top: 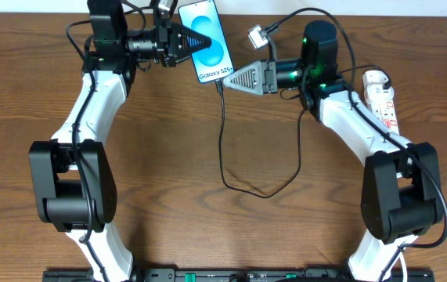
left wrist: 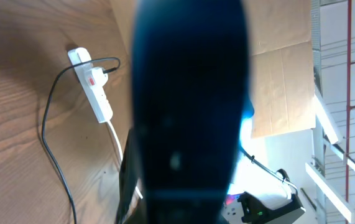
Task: Plug charger to phone and switch on socket
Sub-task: 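Open the right gripper and pull it back from the plug, then lower the phone with the left gripper and lay it flat on the table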
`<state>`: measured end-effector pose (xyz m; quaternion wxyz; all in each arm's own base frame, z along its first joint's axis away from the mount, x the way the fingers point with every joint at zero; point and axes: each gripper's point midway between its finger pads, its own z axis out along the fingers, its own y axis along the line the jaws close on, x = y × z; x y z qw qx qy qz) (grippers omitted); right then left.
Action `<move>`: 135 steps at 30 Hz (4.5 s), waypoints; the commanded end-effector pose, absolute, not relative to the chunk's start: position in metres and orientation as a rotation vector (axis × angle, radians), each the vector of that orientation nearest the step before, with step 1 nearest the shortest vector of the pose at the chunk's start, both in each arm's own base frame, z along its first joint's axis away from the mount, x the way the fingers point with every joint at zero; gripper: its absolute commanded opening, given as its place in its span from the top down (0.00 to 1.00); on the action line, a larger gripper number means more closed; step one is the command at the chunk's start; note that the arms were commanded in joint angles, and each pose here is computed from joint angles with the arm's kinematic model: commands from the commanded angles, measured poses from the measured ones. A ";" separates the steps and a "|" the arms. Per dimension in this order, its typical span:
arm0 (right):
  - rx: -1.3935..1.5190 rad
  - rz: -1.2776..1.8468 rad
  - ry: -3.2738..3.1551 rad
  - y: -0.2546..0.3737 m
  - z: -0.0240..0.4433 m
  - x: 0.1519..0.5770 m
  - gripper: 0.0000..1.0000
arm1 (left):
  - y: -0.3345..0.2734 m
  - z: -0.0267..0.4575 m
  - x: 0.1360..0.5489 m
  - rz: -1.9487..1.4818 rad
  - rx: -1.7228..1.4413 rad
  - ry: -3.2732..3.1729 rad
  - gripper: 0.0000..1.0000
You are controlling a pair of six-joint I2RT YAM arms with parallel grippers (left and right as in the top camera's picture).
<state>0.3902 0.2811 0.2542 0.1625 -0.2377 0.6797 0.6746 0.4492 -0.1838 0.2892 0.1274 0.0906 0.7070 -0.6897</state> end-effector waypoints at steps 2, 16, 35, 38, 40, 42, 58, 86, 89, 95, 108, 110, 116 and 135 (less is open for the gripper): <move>-0.674 1.904 1.917 0.268 0.261 0.398 0.38 | -0.181 0.296 0.444 -1.986 0.351 2.018 0.93; -0.562 1.835 1.929 0.224 0.253 0.422 0.27 | -0.182 0.237 0.436 -2.009 0.211 2.095 0.93; -0.370 1.634 2.228 0.225 0.182 0.419 0.27 | -0.180 0.178 0.421 -1.943 0.125 2.144 0.93; -0.370 1.632 2.229 0.225 0.182 0.419 0.27 | -0.179 0.174 0.421 -1.932 0.118 2.147 0.92; -0.366 1.628 2.233 0.225 0.182 0.419 0.26 | -0.179 0.174 0.421 -1.923 0.134 2.141 0.93; -0.336 1.597 2.262 0.222 0.180 0.419 0.26 | -0.179 0.173 0.421 -1.918 0.143 2.138 0.93; -0.100 0.773 2.447 0.143 0.213 0.402 0.28 | -0.187 0.109 0.431 -1.890 0.002 2.250 0.93; -0.076 0.640 2.508 0.126 0.209 0.387 0.27 | -0.207 0.010 0.394 -1.414 -0.277 2.739 0.93; -0.070 0.616 2.517 0.124 0.207 0.386 0.27 | -0.209 0.005 0.388 -1.371 -0.256 2.772 0.93; -0.067 0.614 2.526 0.124 0.206 0.385 0.26 | -0.213 0.004 0.387 -1.361 -0.242 2.778 0.92; -0.067 0.614 2.526 0.124 0.206 0.385 0.24 | -0.208 -0.001 0.390 -1.300 -0.259 2.786 0.71; -0.066 0.614 2.526 0.124 0.206 0.385 0.24 | -0.208 -0.001 0.390 -1.300 -0.258 2.786 0.69; -0.066 0.614 2.526 0.124 0.206 0.385 0.23 | -0.207 -0.002 0.391 -1.291 -0.260 2.787 0.63; -0.057 0.586 2.528 0.120 0.204 0.386 0.22 | -0.185 -0.009 0.395 -1.038 -0.361 2.875 0.42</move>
